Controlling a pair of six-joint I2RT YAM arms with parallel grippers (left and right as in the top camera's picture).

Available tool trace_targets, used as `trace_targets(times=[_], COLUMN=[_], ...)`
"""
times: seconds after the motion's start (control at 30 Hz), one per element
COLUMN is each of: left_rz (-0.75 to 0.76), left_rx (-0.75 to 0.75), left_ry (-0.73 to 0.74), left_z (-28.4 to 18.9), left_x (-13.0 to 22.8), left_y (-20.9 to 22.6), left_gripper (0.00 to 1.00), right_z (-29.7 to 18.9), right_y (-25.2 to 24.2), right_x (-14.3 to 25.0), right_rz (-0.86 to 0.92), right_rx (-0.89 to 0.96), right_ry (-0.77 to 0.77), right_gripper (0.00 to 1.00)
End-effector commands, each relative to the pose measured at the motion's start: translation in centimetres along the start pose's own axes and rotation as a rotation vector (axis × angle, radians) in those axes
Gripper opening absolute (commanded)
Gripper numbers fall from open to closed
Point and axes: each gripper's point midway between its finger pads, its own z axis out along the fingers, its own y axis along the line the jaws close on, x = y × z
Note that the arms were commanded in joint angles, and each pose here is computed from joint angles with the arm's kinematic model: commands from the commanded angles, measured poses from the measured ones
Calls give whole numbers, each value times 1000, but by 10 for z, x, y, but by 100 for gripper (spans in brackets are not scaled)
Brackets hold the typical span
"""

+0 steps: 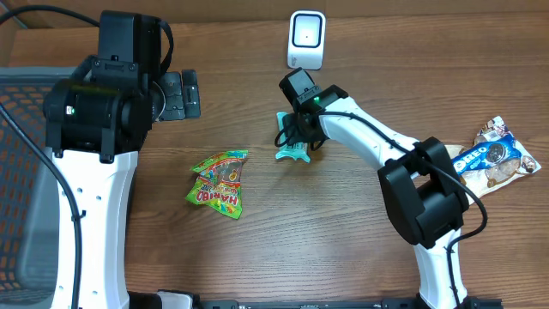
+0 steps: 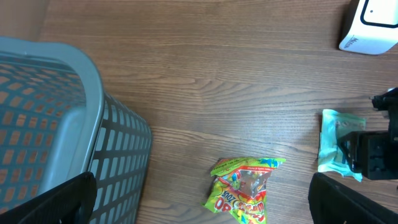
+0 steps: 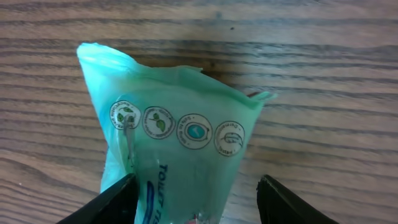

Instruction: Scan the item barcode

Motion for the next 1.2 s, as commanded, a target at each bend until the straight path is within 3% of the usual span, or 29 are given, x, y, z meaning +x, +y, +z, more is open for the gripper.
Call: trace_targets(times=[0.0,0.03,0.1,0.27,0.47,0.9,1.03,1.17], left_rz=[16,16,16,16,16,16,16,16], left_rx=[-14,-14,-14,-14,-14,-14,-14,-14], left_ry=[-10,-10,-10,-10,-10,-10,-10,-10], left_z=[-1,-1,-1,-1,-1,-1,-1,-1], left_x=[-3,-3,-3,-3,-3,-3,-3,-3], left_y=[4,4,4,4,4,4,4,4], left_gripper=[100,100,100,100,100,100,100,100], right_z=[17,19,19,13,-28,-185,-194,-171], right_y=[5,4,3,4,10,-56,-53,-53], right_x=[6,6,6,9,-15,-174,-198,-213], right_rz=[17,33,47,61,24,219,206,184], right_rx=[-35,-32,-31,-77,-142,-96,-144,-120], right_ry=[46,50,51,81,0,-555,-652,-686], right_gripper=[55,51,30,4,4,4,4,4])
